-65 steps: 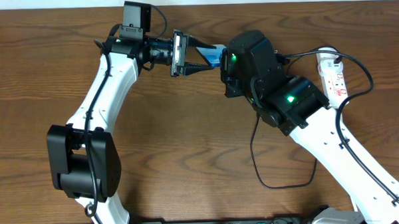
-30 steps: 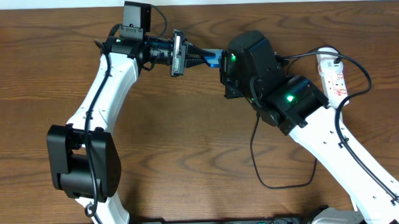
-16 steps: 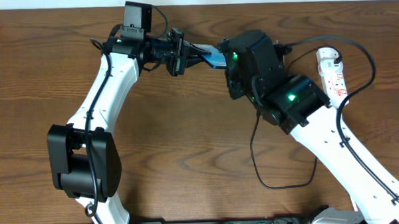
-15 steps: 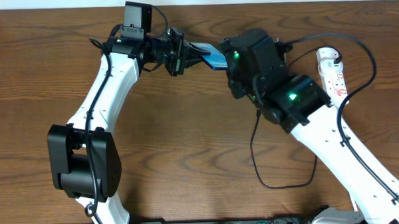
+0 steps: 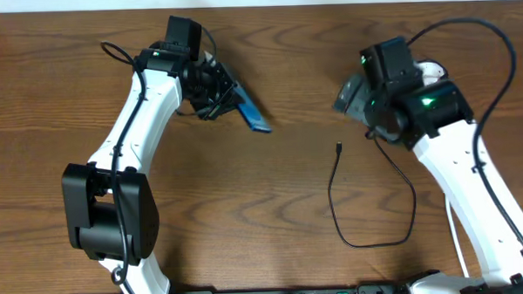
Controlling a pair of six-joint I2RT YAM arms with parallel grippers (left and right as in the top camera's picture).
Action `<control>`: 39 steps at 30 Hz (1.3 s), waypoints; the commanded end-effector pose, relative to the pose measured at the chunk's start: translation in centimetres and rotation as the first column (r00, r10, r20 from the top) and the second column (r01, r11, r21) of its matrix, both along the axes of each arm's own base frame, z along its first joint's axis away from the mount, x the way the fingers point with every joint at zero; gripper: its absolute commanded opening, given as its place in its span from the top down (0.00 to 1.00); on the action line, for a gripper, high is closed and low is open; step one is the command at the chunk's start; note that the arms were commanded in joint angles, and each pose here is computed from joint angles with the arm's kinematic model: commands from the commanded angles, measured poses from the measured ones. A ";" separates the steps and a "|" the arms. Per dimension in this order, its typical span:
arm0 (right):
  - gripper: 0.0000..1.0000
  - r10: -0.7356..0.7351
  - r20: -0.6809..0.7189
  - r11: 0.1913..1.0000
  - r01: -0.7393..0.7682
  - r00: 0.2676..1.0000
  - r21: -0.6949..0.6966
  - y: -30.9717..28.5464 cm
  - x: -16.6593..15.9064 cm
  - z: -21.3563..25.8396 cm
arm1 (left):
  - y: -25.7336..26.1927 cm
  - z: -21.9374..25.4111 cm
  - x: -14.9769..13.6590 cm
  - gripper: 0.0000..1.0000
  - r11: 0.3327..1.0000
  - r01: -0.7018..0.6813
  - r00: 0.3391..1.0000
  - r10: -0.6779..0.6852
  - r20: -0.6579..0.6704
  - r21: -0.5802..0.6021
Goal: Plug charger to phone and switch on socket
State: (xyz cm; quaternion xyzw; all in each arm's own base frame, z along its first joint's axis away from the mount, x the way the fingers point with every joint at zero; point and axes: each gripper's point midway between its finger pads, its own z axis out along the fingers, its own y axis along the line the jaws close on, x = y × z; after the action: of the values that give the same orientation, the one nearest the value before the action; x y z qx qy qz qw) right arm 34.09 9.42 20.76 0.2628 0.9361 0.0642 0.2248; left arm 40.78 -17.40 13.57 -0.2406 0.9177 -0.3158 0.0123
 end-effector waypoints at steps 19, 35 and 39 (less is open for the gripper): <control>0.28 0.306 -0.232 0.942 -0.259 0.923 0.211 2.5 -2.2 -16.9 | 0.8 -1.1 -1.0 0.93 0.987 0.087 0.995 -0.093 0.045 0.134; 0.46 0.262 -0.289 0.959 -0.216 0.921 0.183 1.4 -1.2 -21.0 | 0.9 -1.1 -1.1 0.93 0.987 0.087 0.995 -0.093 0.041 0.134; 0.52 0.256 -0.274 0.962 -0.217 0.927 0.165 1.2 -0.7 -21.0 | 0.9 -1.1 -1.1 0.93 0.987 0.087 0.995 -0.093 0.041 0.134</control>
State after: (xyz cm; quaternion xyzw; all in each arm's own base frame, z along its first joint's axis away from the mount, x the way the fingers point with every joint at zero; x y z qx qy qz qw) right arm 33.34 11.29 0.50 0.1670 0.9759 0.1282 0.0572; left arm 39.77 -16.55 11.65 -0.1968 0.9463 -0.2549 0.0281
